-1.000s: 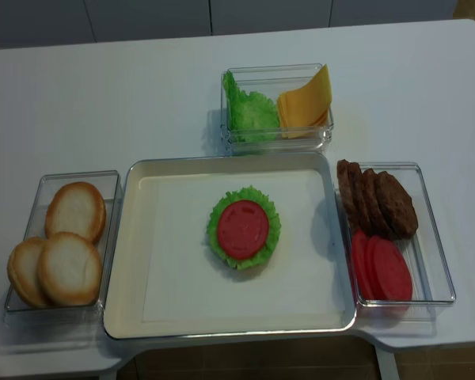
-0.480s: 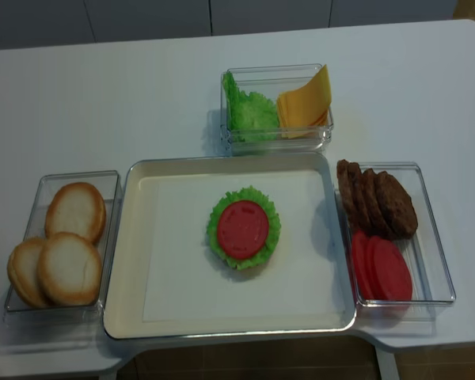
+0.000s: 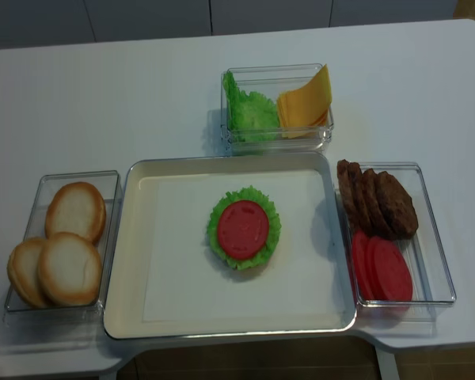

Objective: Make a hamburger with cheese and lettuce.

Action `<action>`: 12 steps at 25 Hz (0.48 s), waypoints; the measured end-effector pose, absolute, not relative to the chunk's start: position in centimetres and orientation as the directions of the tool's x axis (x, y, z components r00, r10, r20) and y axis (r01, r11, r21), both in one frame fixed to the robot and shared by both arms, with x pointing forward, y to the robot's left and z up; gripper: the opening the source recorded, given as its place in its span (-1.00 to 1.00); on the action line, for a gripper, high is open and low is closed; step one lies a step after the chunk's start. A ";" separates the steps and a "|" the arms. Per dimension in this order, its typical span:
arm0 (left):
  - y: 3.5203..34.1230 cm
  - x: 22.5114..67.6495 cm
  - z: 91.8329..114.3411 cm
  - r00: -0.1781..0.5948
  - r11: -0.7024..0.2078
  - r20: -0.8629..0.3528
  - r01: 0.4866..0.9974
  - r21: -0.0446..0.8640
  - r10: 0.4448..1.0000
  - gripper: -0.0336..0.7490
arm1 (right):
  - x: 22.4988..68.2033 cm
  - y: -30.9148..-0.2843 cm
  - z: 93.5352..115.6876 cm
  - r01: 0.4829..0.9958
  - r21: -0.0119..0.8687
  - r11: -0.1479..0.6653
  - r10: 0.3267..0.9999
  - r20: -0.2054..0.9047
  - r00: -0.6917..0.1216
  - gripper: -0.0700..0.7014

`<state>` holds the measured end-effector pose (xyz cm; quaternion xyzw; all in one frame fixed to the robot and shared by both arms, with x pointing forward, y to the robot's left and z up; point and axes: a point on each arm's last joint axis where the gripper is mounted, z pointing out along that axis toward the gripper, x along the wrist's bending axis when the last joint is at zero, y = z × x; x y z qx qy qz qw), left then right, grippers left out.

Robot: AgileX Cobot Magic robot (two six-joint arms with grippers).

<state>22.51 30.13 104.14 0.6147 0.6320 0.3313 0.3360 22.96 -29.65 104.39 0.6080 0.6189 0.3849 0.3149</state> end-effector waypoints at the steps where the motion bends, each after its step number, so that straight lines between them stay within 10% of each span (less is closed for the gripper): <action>1: 30.1 22.5 104.1 -0.018 0.025 -0.017 0.554 0.832 1.000 0.17 | 23.0 -29.6 104.4 0.510 0.860 -0.032 0.995 0.077 -0.068 0.34; 12: 30.1 22.5 104.1 -0.018 0.025 -0.017 0.554 0.832 1.000 0.17 | 22.9 -29.4 104.4 0.508 0.861 -0.004 0.993 0.063 -0.099 0.34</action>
